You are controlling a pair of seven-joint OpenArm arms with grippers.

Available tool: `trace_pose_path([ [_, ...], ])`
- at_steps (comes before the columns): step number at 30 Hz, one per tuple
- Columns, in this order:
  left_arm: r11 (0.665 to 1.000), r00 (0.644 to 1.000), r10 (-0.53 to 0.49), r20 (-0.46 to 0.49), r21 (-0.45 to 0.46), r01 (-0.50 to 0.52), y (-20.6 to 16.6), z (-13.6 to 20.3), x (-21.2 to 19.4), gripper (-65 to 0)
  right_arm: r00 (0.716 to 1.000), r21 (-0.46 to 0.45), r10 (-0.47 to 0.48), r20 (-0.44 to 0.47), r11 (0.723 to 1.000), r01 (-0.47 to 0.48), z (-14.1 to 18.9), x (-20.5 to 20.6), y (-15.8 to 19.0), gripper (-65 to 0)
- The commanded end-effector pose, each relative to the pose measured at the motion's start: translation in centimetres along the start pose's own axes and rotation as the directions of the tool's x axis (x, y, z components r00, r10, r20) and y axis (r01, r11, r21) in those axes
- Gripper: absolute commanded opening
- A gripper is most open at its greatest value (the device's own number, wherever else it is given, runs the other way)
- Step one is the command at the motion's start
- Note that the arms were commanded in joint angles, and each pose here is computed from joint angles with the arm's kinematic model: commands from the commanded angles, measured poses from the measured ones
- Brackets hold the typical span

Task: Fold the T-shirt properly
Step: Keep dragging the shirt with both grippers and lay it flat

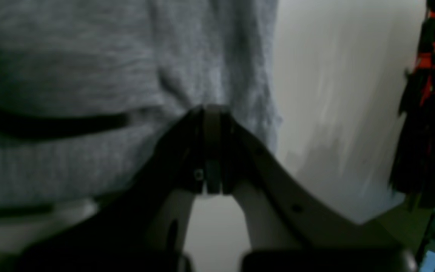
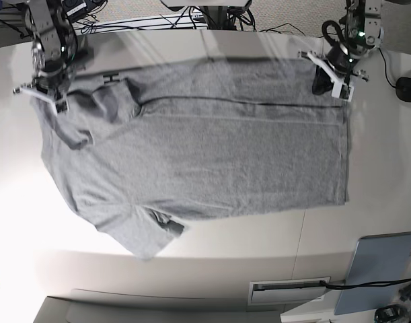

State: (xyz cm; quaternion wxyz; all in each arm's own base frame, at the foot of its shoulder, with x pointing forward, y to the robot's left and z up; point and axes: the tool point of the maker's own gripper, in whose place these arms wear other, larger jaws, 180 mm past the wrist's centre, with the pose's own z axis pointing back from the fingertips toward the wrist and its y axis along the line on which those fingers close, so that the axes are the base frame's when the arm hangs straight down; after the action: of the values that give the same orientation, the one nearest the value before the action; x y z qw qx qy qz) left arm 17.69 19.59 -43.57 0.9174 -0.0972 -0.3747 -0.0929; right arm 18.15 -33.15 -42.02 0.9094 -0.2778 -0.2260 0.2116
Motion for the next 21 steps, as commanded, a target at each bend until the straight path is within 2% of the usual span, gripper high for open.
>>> trace_pose_path([
  [1,0.999,0.975,-0.033,-0.22,-0.011,0.031,-0.3,1.2,-5.5,-65.0,0.997,0.074,0.007,-0.074,0.997,-0.002,0.7,-2.0,1.4,-65.0],
  [7,0.999,0.956,-0.05,-0.288,-0.012,0.049,-0.5,3.0,-8.1,-65.0,0.995,0.065,-0.001,-0.103,0.998,0.008,2.8,-4.1,0.7,-65.0],
  [13,0.992,0.944,-0.123,-0.305,-0.009,0.126,-0.4,3.6,-7.9,-65.0,0.995,0.023,-0.02,-0.096,0.999,0.023,4.1,-4.6,-1.3,-65.0],
  [21,0.989,0.921,-0.144,-0.361,-0.018,0.148,-0.7,4.0,-7.9,-65.0,0.996,-0.004,-0.036,-0.084,0.999,0.035,4.0,-4.3,-2.4,-65.0],
])
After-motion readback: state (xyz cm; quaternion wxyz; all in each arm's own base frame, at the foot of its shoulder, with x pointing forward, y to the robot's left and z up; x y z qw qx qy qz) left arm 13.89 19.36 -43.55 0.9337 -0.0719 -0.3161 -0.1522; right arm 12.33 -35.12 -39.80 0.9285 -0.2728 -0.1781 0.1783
